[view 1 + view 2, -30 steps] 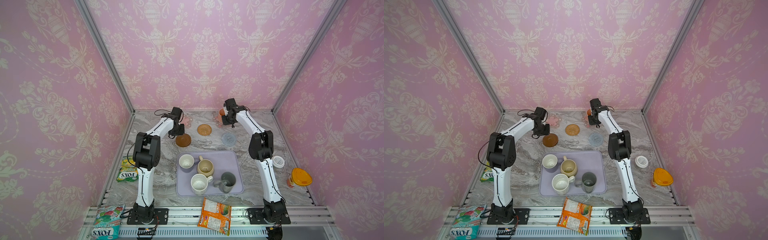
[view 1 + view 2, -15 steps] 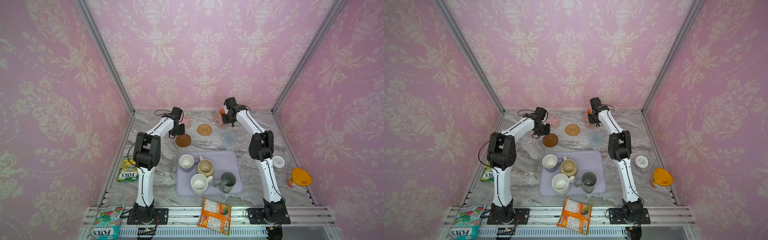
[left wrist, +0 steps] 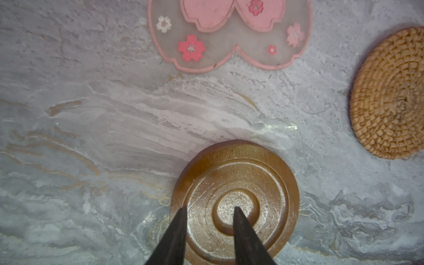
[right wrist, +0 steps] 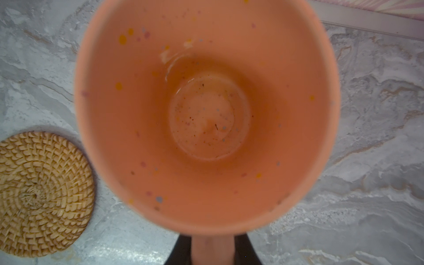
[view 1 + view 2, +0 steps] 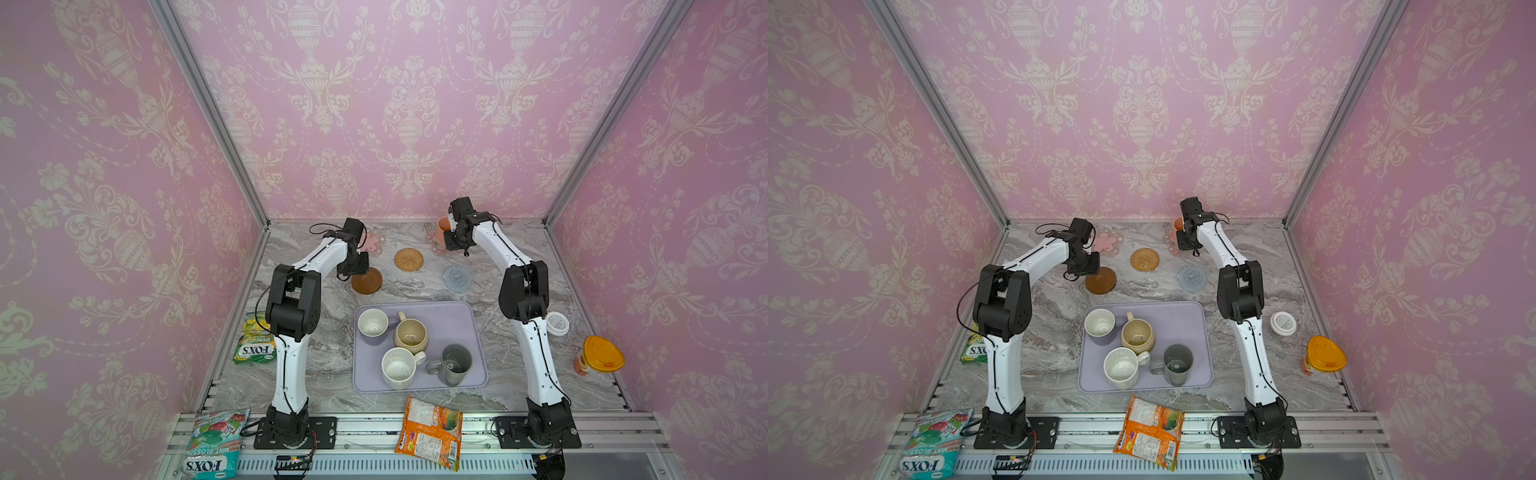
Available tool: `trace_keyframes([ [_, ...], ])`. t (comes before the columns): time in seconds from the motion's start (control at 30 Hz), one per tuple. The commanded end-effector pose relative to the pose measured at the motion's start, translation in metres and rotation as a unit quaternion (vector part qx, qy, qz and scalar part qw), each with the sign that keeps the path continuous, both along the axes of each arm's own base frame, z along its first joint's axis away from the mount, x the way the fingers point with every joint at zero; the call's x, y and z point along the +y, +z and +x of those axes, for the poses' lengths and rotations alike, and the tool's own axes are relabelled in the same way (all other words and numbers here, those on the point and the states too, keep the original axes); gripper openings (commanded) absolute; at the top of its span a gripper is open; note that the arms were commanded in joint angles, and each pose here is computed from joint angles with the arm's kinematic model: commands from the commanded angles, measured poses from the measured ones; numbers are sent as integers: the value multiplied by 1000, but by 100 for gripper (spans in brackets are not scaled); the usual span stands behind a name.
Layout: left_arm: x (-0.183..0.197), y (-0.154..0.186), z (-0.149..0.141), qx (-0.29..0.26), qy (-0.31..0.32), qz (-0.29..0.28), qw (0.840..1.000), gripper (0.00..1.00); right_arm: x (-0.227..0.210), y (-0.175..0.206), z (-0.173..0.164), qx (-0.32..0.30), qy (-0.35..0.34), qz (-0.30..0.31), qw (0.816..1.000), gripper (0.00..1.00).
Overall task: Place cups on coasters
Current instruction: Place the cup on the coaster.
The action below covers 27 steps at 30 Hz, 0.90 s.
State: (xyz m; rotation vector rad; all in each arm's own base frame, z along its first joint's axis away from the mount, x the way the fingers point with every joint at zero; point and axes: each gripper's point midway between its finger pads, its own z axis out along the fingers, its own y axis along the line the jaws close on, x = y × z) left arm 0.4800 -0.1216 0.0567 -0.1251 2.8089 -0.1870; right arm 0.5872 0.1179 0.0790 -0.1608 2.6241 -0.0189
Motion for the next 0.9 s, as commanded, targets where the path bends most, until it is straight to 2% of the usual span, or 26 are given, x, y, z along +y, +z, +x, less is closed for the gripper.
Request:
trace_keyframes([
  [0.0, 3, 23, -1, -17, 12, -11, 1000, 37, -1, 39, -8, -20, -2, 10, 1000, 15],
  [0.23, 4, 26, -3, -19, 14, -11, 1000, 36, 1, 41, -14, -15, 0, 13, 1000, 16],
  [0.27, 4, 25, -3, -18, 14, -11, 1000, 36, 1, 40, -15, -14, -1, 14, 1000, 19],
  [0.33, 3, 25, -4, -17, 13, -13, 1000, 37, 1, 39, -16, -12, -4, 15, 1000, 37],
  [0.43, 2, 27, -5, -16, 12, -14, 1000, 37, 2, 39, -17, -10, -7, 18, 1000, 49],
  [0.63, 2, 35, -9, -19, 7, -12, 1000, 37, 9, 57, -20, -25, -3, 37, 999, 57],
  [0.87, -2, 49, -27, -20, -12, -9, 1000, 37, 11, 81, -45, -34, 2, 35, 999, 57],
])
